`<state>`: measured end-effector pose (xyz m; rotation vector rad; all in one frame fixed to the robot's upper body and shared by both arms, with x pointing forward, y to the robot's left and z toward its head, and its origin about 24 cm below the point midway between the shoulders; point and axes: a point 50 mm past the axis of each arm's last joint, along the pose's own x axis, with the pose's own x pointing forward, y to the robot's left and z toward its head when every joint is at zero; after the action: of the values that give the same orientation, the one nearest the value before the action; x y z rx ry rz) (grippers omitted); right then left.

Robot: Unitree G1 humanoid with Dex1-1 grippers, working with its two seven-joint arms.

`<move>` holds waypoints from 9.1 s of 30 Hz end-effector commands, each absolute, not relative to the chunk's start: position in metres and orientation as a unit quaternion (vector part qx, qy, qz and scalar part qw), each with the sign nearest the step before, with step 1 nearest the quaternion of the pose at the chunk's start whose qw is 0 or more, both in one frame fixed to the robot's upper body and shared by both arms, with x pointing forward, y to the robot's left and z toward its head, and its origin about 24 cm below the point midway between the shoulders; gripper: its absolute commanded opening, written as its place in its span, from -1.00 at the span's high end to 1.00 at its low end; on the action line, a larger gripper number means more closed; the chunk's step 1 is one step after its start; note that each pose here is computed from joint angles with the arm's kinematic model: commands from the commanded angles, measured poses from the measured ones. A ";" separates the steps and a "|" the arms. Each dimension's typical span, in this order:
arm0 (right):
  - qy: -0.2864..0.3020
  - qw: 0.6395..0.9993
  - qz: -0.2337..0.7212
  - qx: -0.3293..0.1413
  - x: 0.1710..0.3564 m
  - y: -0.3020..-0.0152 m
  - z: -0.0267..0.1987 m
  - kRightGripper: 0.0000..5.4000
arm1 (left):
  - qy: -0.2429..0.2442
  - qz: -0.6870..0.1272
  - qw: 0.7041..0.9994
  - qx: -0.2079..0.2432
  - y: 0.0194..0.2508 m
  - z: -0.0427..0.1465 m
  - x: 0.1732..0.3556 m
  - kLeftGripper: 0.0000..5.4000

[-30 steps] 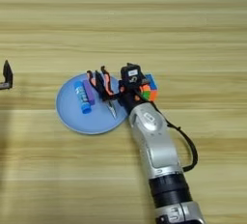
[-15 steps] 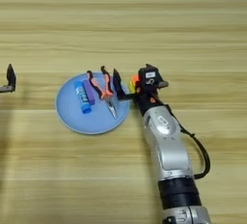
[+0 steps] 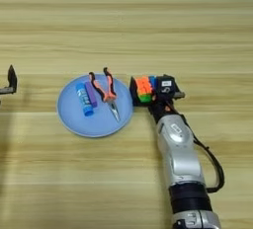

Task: Move the objects on the table

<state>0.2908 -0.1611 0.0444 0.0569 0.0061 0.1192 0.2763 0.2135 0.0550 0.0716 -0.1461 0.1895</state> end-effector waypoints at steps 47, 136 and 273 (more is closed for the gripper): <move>0.040 0.994 0.077 0.071 0.298 -0.157 0.028 -0.25 | -0.081 0.091 0.992 0.044 0.214 0.058 0.279 -1.00; 0.002 0.886 0.464 0.028 0.306 0.069 0.081 -0.66 | -0.115 0.118 0.985 0.048 0.218 0.076 0.265 -1.00; -0.056 0.997 -0.033 0.050 0.340 -0.225 0.081 -0.99 | -0.019 -0.347 0.926 0.149 0.154 0.031 0.256 -1.00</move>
<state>0.3419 -0.2263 0.0818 0.0872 -0.1073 -0.0624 0.2529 0.1571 0.0298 0.2970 -0.0289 -0.6916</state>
